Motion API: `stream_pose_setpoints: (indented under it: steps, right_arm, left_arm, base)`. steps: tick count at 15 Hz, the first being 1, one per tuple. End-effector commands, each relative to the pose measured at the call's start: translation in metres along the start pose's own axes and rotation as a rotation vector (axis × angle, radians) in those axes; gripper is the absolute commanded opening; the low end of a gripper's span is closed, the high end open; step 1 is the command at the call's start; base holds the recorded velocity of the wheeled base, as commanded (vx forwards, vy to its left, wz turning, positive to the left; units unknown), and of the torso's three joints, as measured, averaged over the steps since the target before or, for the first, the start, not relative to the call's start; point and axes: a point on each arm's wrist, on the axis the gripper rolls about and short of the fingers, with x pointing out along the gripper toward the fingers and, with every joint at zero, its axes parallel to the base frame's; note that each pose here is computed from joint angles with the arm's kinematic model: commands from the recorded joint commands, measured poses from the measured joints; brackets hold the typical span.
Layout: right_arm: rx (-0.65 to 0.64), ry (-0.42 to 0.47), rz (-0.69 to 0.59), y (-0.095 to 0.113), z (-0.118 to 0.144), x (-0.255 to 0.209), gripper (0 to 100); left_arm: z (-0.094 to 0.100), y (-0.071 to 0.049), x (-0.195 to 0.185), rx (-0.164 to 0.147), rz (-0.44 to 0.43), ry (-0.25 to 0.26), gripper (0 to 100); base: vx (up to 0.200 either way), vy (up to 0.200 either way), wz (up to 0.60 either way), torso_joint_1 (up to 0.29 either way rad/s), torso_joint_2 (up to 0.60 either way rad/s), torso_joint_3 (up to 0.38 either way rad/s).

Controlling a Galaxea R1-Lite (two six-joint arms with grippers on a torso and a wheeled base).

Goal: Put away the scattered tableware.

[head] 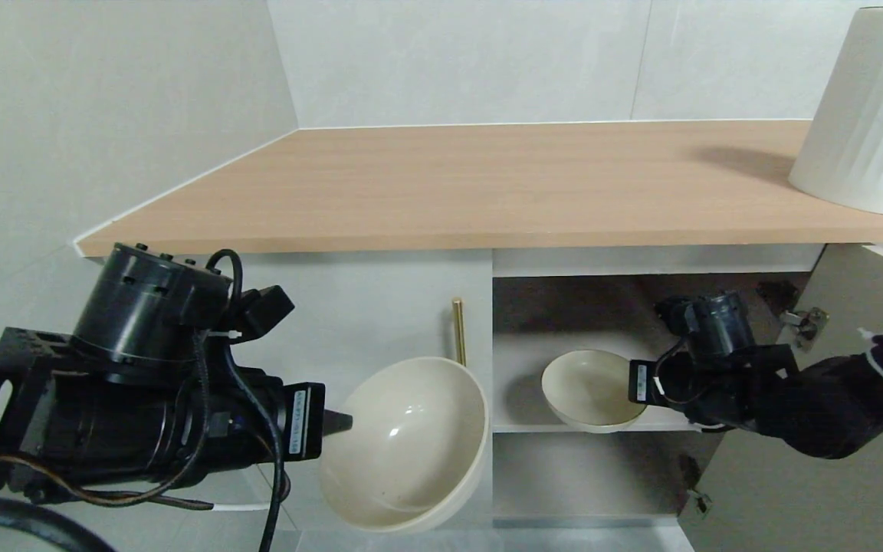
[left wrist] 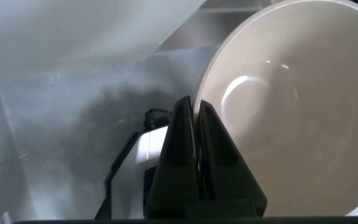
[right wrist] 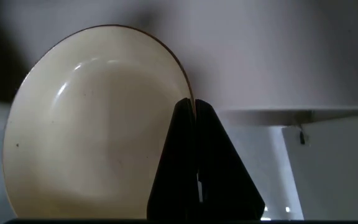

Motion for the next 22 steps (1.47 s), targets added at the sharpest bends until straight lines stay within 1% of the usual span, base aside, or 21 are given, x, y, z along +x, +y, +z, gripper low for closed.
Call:
stream_pose_setpoints:
  steps: [1, 5, 7, 8, 11, 16, 19, 22]
  right_arm:
    - [-0.003, 0.052, -0.055, -0.008, -0.024, 0.036, 0]
    - [0.028, 0.047, -0.076, -0.01, -0.035, 0.056, 0]
    - [0.028, 0.017, -0.112, -0.012, -0.046, 0.074, 0]
    - [0.03, 0.008, -0.116, -0.013, -0.048, 0.079, 0]
    - [0.045, -0.002, -0.164, -0.019, -0.05, 0.101, 0]
    - [0.059, -0.022, -0.209, -0.026, -0.048, 0.117, 0]
    - [0.104, -0.057, -0.229, -0.028, -0.041, 0.124, 0]
    - [0.125, -0.079, -0.25, -0.035, -0.035, 0.13, 0]
  left_arm:
    - [-0.002, -0.001, 0.006, 0.006, 0.004, 0.024, 0]
    - [-0.003, -0.001, 0.007, 0.005, 0.006, 0.028, 0]
    - [-0.004, -0.001, 0.007, 0.008, 0.01, 0.04, 0]
    - [-0.005, -0.001, 0.007, 0.014, 0.009, 0.043, 0]
    - [-0.005, -0.001, 0.01, 0.016, 0.013, 0.051, 0]
    - [-0.006, -0.001, 0.012, 0.016, 0.017, 0.058, 0]
    - [-0.006, -0.001, 0.014, 0.018, 0.019, 0.066, 0]
    - [-0.006, -0.001, 0.014, 0.018, 0.019, 0.066, 0]
  base:
    - [0.0, 0.0, 0.0, 0.0, 0.0, 0.0]
    - [0.0, 0.0, 0.0, 0.0, 0.0, 0.0]
    - [0.0, 0.0, 0.0, 0.0, 0.0, 0.0]
    - [0.0, 0.0, 0.0, 0.0, 0.0, 0.0]
    - [0.0, 0.0, 0.0, 0.0, 0.0, 0.0]
    - [0.0, 0.0, 0.0, 0.0, 0.0, 0.0]
    - [0.0, 0.0, 0.0, 0.0, 0.0, 0.0]
    - [0.0, 0.0, 0.0, 0.0, 0.0, 0.0]
